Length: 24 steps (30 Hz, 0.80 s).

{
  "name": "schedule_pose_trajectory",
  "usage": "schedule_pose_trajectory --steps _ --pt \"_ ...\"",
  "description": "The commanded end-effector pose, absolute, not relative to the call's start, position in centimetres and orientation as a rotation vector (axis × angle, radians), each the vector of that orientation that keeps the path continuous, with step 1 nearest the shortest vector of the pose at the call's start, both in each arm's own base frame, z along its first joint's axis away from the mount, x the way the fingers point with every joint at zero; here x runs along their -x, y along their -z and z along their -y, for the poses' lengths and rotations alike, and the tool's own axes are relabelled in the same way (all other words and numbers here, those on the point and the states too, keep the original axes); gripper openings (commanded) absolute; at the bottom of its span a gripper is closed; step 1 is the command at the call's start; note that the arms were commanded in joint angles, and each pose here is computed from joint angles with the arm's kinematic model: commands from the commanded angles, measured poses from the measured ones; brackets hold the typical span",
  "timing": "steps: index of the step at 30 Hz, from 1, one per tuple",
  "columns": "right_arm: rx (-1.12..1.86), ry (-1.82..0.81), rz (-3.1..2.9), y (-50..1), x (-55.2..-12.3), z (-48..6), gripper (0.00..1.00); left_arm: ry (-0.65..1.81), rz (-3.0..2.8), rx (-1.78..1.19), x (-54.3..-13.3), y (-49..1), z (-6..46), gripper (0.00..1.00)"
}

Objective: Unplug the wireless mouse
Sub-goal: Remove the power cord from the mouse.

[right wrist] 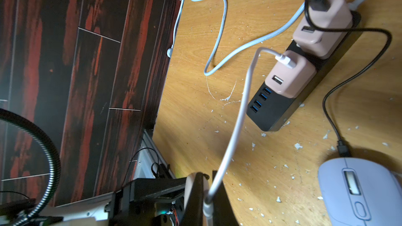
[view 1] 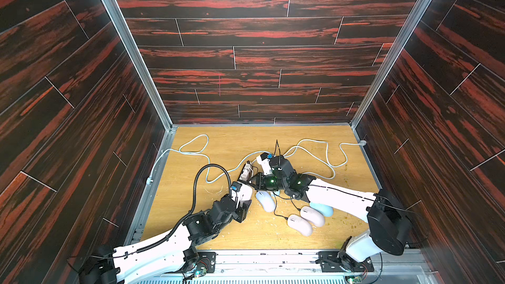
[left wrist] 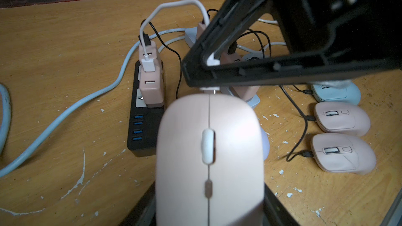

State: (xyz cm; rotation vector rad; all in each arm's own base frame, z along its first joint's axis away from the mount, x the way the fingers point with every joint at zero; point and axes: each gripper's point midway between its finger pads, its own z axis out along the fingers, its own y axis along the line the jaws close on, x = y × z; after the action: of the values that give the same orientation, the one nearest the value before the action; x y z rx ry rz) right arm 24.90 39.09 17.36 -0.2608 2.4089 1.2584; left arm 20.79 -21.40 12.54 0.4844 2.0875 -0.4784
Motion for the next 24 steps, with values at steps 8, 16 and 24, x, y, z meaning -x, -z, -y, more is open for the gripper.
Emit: schedule_pose_trajectory --steps 8,16,24 --pt "0.024 -1.301 -2.15 -23.9 -32.0 -36.5 0.0 0.436 -2.272 -0.617 -17.9 -8.5 20.2 0.0" --pt "0.027 -1.278 -2.154 -23.6 -32.2 -36.0 0.0 0.395 -2.29 -0.568 -18.1 -8.7 19.3 0.0" --pt "0.189 -1.347 -2.246 -20.9 -29.8 -37.9 0.0 0.157 -2.423 -0.195 -19.0 -9.0 14.7 0.0"
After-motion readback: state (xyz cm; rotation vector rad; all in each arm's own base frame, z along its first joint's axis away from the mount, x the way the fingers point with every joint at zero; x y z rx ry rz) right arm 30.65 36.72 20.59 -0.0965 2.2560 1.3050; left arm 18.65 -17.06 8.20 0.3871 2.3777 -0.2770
